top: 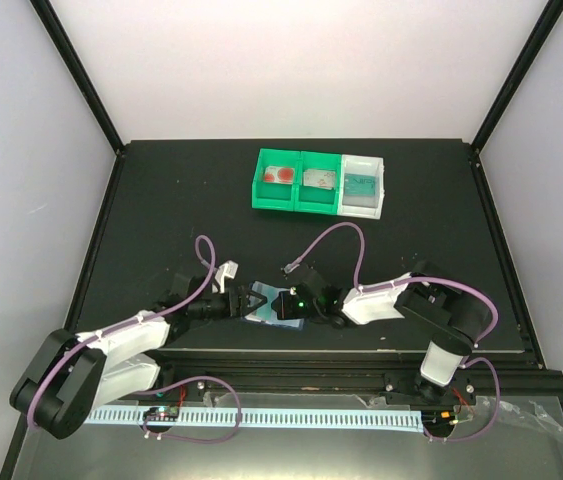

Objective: Take the credit cards out of the card holder

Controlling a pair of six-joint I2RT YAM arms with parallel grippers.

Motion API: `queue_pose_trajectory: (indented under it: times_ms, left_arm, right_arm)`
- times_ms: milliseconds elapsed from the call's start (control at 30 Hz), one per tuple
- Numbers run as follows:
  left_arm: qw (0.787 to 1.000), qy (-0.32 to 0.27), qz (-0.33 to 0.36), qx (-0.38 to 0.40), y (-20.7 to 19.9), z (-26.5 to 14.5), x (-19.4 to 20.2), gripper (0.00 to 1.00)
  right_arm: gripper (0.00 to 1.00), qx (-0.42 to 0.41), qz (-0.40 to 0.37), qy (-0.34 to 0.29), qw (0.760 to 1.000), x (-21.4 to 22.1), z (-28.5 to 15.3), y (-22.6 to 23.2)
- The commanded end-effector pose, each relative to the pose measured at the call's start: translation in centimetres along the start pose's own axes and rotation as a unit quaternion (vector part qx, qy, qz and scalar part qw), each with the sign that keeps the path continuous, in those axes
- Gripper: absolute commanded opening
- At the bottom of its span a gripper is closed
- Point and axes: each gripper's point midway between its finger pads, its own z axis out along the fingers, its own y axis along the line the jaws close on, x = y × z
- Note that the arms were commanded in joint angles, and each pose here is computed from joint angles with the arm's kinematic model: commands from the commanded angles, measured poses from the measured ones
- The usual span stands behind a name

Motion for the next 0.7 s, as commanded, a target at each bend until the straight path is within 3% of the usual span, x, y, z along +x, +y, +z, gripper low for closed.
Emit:
queue_pose_trajectory:
  times_ms: [0,400,667]
  left_arm:
    - [0.999,-0.011,0.01,0.046,-2.3,-0.4,-0.9,0.79]
    - [0.997,-0.005,-0.002,0.08,-3.7,-0.1,-0.3,0.77]
    - [0.996,-0.002,0.001,0.088,-4.5,0.2,-0.3,0.77]
  right_arm:
    - [0.02,0.044,-0.007,0.018,0.999,1.8,0.2,-3.0]
    - [0.11,0.01,-0.021,-0.009,1.0,0.4,-0.6,-1.0]
    - [0.22,0.026,-0.02,-0.044,0.998,-0.6,-2.4,-1.4]
